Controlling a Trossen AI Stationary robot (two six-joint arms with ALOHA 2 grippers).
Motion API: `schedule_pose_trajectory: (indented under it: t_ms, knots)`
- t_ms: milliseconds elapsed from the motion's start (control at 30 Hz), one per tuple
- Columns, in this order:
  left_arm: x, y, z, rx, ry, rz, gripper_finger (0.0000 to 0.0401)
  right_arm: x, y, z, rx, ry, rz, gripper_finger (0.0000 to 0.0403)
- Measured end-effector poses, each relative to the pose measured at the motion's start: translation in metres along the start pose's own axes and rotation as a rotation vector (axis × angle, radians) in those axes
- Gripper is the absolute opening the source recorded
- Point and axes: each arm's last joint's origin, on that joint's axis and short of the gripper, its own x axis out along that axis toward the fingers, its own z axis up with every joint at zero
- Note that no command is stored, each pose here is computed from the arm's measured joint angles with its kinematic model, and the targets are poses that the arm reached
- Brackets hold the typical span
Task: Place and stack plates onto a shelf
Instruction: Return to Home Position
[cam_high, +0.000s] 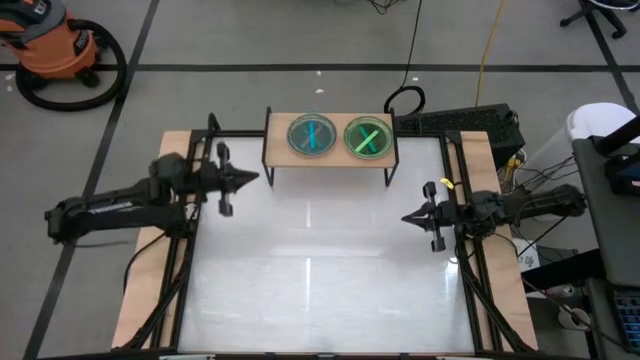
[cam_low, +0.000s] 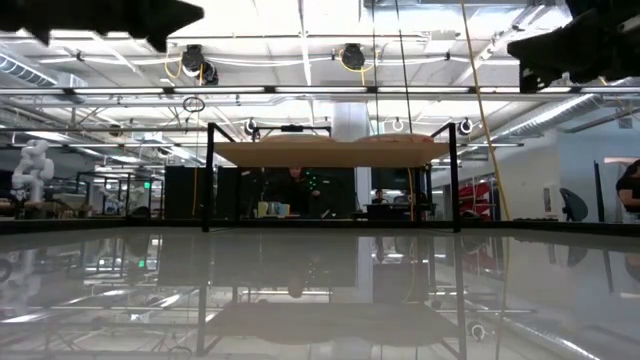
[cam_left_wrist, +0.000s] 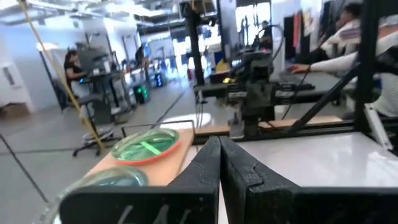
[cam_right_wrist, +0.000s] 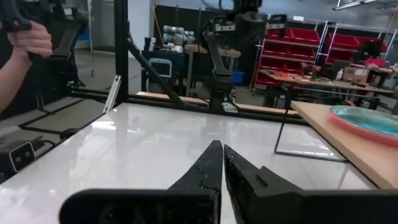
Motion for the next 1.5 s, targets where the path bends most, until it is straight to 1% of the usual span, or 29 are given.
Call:
schedule_pose_trajectory:
  t_ms: [167, 233, 300, 333, 433, 533, 700, 867, 1033, 1200, 1500]
  knots:
    - [-0.019, -0.011, -0.029, -0.003, -0.068, -0.012, 0.0002, 0.0, 0.002, -0.022, 0.028, -0.004, 0.0, 0.0]
    - [-0.024, -0.014, -0.038, -0.003, -0.104, -0.007, 0.0002, 0.0, 0.002, -0.021, 0.033, -0.027, -0.002, 0.0]
    - [-0.027, -0.016, -0.045, -0.006, -0.128, -0.004, 0.0002, 0.0, 0.002, -0.017, 0.036, -0.083, -0.006, 0.0]
    - [-0.028, -0.017, -0.05, -0.007, -0.136, -0.003, 0.0001, 0.0, 0.002, -0.019, 0.033, -0.057, -0.005, 0.0]
    - [-0.031, -0.02, -0.065, -0.013, -0.141, -0.03, 0.0001, 0.0, 0.002, -0.021, 0.035, -0.042, -0.004, 0.0]
    - [-0.031, -0.023, -0.077, -0.009, -0.147, -0.055, 0.0001, 0.0, 0.002, -0.02, 0.033, -0.049, -0.004, 0.0]
    - [-0.033, -0.027, -0.095, -0.014, -0.134, -0.063, 0.0004, 0.0, 0.002, -0.021, 0.029, -0.04, -0.004, 0.0]
    - [-0.032, -0.028, -0.104, -0.048, -0.05, -0.091, 0.0005, 0.0, 0.002, -0.022, 0.059, -0.035, -0.005, 0.0]
    - [-0.033, -0.03, -0.114, -0.071, 0.048, -0.106, 0.0006, 0.0, 0.002, -0.022, 0.024, -0.035, -0.006, 0.0]
    - [-0.033, -0.032, -0.122, -0.103, 0.134, -0.116, 0.0007, 0.0, 0.002, -0.021, 0.03, -0.036, -0.006, 0.0]
    - [-0.034, -0.032, -0.123, -0.103, 0.15, -0.119, 0.0007, 0.0, 0.002, -0.021, 0.032, -0.042, -0.006, 0.0]
